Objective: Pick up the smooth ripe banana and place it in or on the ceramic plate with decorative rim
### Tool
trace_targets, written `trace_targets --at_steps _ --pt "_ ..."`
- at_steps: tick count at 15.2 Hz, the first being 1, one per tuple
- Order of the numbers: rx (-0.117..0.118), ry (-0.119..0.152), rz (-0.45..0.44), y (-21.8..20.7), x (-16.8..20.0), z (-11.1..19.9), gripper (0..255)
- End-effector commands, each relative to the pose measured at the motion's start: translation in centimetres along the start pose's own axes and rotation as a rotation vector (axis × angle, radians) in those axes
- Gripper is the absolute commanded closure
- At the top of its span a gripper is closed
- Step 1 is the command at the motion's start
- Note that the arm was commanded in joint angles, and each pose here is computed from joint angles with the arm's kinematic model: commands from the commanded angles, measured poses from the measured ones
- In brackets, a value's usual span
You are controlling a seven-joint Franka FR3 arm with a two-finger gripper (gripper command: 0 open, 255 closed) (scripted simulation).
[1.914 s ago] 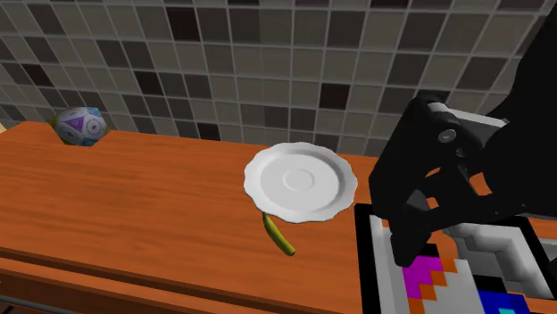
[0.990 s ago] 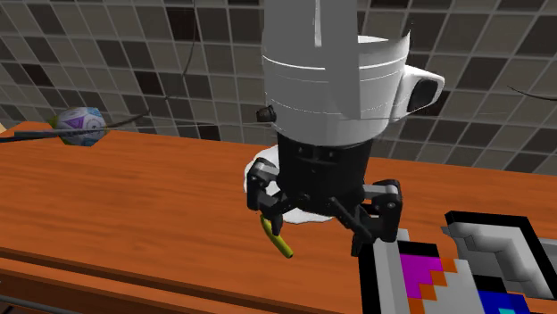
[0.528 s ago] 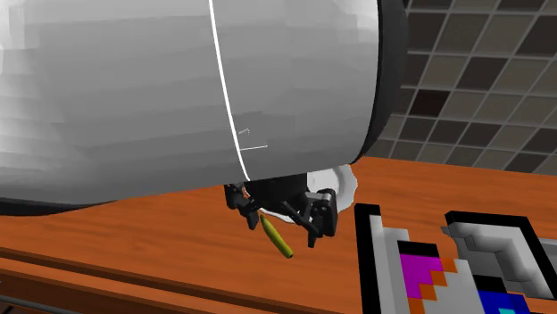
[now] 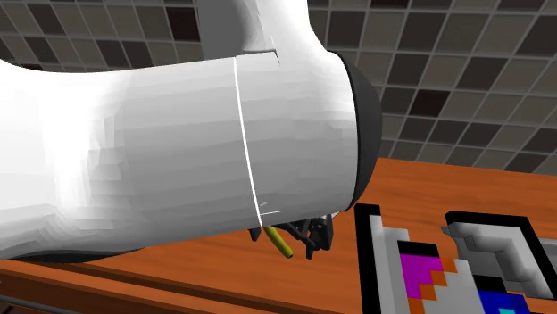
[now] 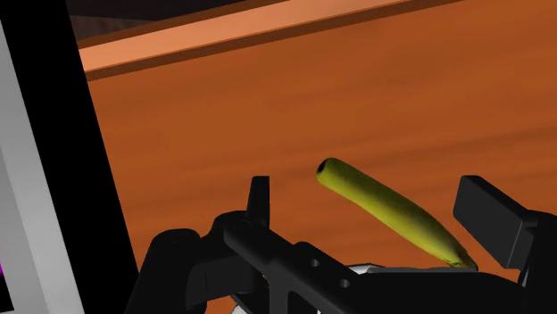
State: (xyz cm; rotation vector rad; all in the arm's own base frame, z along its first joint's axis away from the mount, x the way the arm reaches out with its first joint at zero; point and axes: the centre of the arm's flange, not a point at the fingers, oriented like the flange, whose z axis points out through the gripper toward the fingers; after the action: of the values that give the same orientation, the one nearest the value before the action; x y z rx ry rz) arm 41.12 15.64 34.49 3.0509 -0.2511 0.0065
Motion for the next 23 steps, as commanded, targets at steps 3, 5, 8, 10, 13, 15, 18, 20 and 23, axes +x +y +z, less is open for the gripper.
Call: trace_targets --at_steps 3,5,8,10,13,15,18,20,23 --pt "0.000 0.001 0.000 0.1 0.0 0.2 0" --pt "0.000 0.001 0.000 0.1 0.0 0.2 0" --pt "0.000 0.000 0.000 0.1 0.0 0.2 255" --pt "0.000 0.000 0.000 0.1 0.0 0.2 255" --pt "0.000 0.000 0.000 0.1 0.0 0.2 255" --pt "0.000 0.000 0.000 0.1 0.0 0.2 255" --pt "0.000 0.001 0.000 0.1 0.0 -0.8 255" --pt "0.000 0.001 0.000 0.2 0.0 -1.9 255" --pt "0.000 0.001 0.000 0.4 0.0 -3.5 255"
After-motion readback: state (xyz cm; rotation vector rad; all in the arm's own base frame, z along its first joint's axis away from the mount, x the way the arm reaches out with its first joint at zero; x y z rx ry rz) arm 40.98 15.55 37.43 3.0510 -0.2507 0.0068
